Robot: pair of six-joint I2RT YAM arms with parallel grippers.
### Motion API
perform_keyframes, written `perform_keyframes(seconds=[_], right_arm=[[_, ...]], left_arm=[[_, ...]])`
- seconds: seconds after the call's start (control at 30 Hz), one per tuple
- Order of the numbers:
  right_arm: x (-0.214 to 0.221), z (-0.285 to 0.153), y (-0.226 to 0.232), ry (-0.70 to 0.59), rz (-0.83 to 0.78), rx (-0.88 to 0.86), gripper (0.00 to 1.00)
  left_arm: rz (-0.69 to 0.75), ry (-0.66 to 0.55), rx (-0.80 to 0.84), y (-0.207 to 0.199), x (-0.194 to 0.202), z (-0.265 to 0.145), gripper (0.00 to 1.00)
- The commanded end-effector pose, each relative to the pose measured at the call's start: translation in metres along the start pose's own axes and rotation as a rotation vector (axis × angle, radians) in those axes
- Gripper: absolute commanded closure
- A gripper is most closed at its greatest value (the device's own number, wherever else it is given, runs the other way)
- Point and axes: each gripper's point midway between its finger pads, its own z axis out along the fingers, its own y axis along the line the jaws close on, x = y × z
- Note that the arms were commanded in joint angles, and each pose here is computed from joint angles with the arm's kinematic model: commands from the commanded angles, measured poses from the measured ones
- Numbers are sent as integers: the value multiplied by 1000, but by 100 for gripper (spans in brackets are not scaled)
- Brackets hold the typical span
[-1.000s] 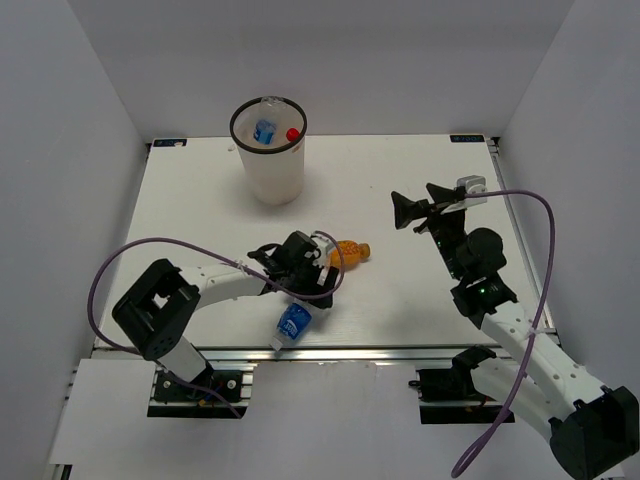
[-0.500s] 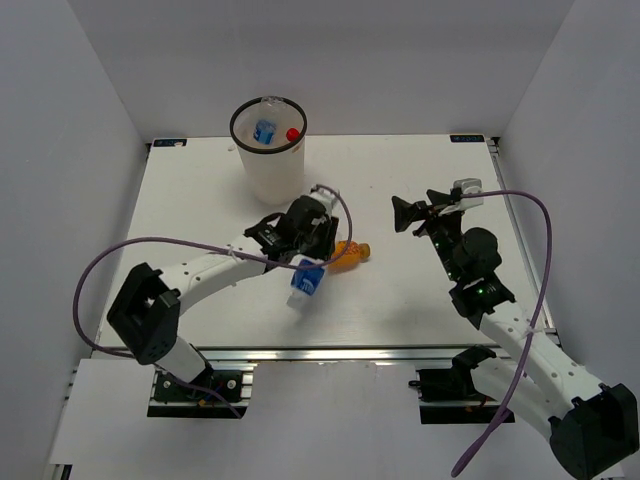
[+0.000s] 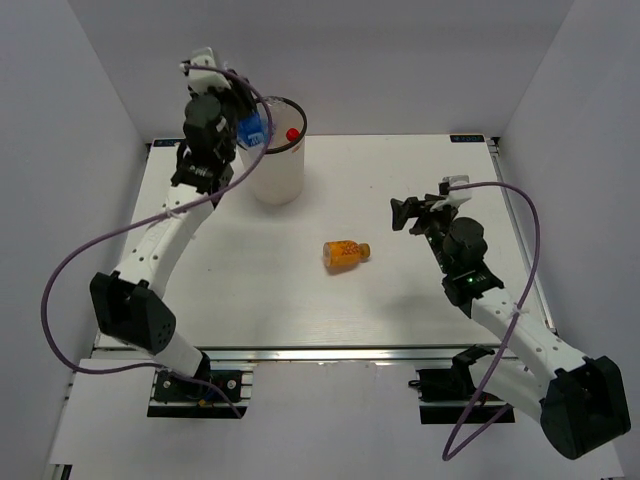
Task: Put the plastic bottles in the bin
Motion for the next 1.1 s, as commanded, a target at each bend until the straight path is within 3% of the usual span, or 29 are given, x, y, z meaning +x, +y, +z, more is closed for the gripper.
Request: perform_keyframes(seconds=[0.0, 0.07, 0.27, 0.4, 0.53, 0.7, 0.83, 0.87, 0.93, 0.97, 1.07], right_arm=[[-16, 11, 1, -51, -1, -9, 11], [-13, 17, 1, -38, -4, -14, 11], [-5, 26, -3, -20, -15, -13, 11], [1, 30, 5, -13, -55, -75, 11], [20, 26, 36, 22, -162, -296, 11], [50, 26, 49, 85, -237, -414, 11], [80, 13, 77, 133, -306, -651, 11], [82, 11, 82, 136, -311, -689, 11], [94, 4, 89, 168, -324, -763, 11], [98, 2, 92, 181, -330, -789, 11], [111, -4, 97, 247, -365, -863, 11]], left_arm=[[-28, -165, 60, -9, -52, 29, 82], [-44, -232, 55, 0, -74, 40, 83], [8, -275, 144, 10, -68, 74, 81], [72, -264, 251, 5, -29, 82, 70], [97, -207, 311, 1, 7, 94, 75], [107, -189, 325, 6, 39, 97, 70], [109, -229, 321, 14, 54, 84, 55], [107, -204, 319, 18, 71, 79, 37], [93, -208, 323, 19, 74, 76, 26], [91, -208, 322, 20, 75, 75, 11], [82, -199, 318, 20, 77, 77, 7]])
